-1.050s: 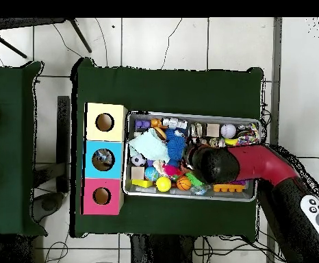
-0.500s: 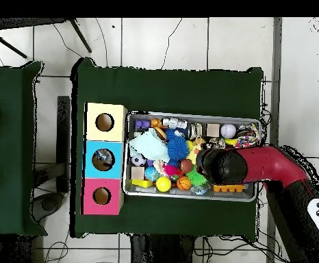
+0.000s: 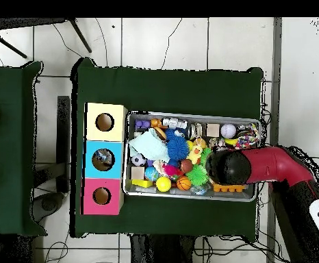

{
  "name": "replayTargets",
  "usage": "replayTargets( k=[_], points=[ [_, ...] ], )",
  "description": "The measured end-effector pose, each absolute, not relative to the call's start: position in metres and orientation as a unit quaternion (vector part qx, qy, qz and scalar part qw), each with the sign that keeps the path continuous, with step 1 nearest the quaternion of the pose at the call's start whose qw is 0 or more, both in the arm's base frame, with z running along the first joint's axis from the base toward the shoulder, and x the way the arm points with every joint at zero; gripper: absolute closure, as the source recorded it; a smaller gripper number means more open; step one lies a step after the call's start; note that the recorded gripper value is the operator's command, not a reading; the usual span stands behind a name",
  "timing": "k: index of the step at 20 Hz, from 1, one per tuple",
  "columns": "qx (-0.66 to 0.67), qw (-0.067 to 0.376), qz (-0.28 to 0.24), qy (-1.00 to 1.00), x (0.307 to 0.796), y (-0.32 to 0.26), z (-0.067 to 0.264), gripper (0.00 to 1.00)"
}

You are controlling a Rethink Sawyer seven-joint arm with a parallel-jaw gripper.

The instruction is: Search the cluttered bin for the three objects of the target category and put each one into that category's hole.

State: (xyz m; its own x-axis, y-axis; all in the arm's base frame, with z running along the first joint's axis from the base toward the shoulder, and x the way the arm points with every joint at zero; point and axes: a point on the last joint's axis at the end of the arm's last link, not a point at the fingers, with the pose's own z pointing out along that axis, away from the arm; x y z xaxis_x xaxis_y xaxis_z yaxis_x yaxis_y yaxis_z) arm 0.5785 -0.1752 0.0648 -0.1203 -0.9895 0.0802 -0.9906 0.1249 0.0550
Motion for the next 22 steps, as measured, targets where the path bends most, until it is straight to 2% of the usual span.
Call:
replayTargets(
  k=[12, 22],
  points=[
    [0.647, 0.073, 0.004, -0.759, 0.563, -0.196, 0.058, 0.0],
    [0.644, 0.059, -0.019, -0.762, 0.545, -0.187, 0.038, 0.0]
  ],
)
